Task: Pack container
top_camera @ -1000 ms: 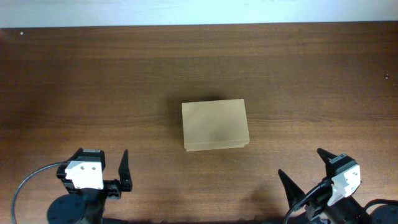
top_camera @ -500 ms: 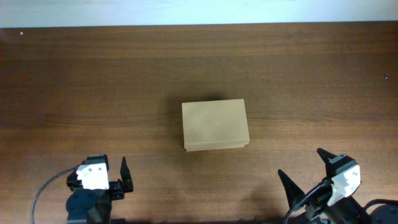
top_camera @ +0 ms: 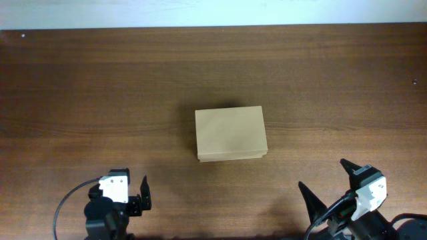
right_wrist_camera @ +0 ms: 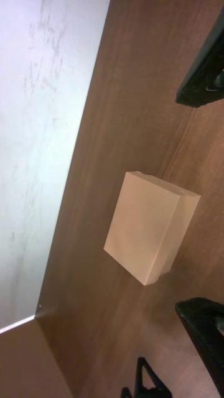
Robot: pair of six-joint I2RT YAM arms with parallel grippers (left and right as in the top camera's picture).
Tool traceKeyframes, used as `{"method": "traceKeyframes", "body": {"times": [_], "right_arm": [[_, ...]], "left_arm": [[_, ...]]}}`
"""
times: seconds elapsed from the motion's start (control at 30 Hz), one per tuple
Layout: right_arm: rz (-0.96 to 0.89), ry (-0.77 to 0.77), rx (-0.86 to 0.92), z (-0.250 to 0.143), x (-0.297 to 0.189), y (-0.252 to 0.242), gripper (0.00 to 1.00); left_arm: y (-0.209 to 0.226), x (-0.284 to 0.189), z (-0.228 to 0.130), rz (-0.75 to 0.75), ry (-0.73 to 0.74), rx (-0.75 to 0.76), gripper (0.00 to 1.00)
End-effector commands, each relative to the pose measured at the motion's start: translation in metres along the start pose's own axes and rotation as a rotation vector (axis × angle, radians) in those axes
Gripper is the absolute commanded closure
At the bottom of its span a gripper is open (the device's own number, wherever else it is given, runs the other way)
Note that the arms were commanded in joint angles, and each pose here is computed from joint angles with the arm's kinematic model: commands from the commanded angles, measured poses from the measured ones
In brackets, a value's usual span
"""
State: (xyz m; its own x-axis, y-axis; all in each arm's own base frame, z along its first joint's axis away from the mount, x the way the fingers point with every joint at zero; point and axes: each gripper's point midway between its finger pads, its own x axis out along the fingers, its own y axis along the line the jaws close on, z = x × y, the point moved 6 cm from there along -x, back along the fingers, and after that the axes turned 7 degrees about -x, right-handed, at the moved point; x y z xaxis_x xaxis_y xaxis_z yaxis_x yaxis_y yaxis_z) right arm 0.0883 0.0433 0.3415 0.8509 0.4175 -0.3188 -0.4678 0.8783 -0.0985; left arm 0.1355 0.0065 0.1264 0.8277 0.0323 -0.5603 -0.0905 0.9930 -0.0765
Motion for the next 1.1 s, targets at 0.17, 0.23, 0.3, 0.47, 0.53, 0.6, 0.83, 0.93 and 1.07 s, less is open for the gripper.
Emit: {"method": "traceKeyframes", "body": {"times": [0.17,0.23,0.3,0.47,0.53,0.6,0.83,0.93,1.07], "right_arm": [[0.004,0.000,0.006,0.000,0.001,0.000,0.01],[0.004,0.001,0.006,0.000,0.001,0.000,0.01],[0.004,0.000,0.006,0.000,0.001,0.000,0.01],[0.004,0.000,0.006,0.000,0.001,0.000,0.01],[0.004,0.000,0.006,0.000,0.001,0.000,0.01],[0.004,0.001,0.006,0.000,0.001,0.000,0.01],[0.004,0.001,0.006,0.000,0.001,0.000,0.01],[0.006,0.007,0.006,-0.001,0.001,0.001,0.01],[-0.042,0.073,0.018,-0.015,0.006,-0.004,0.01]], "left_arm": [[0.002,0.008,-0.011,0.010,0.025,0.021,0.00],[0.002,0.008,-0.011,0.010,0.025,0.021,0.00],[0.002,0.008,-0.011,0.010,0.025,0.021,0.00],[0.002,0.008,-0.011,0.010,0.025,0.021,0.00],[0.002,0.008,-0.011,0.010,0.025,0.021,0.00],[0.002,0.008,-0.011,0.010,0.025,0.021,0.00],[0.002,0.008,-0.011,0.010,0.025,0.020,0.00],[0.002,0.008,-0.011,0.010,0.025,0.021,0.00],[0.002,0.008,-0.011,0.010,0.025,0.021,0.00]]}}
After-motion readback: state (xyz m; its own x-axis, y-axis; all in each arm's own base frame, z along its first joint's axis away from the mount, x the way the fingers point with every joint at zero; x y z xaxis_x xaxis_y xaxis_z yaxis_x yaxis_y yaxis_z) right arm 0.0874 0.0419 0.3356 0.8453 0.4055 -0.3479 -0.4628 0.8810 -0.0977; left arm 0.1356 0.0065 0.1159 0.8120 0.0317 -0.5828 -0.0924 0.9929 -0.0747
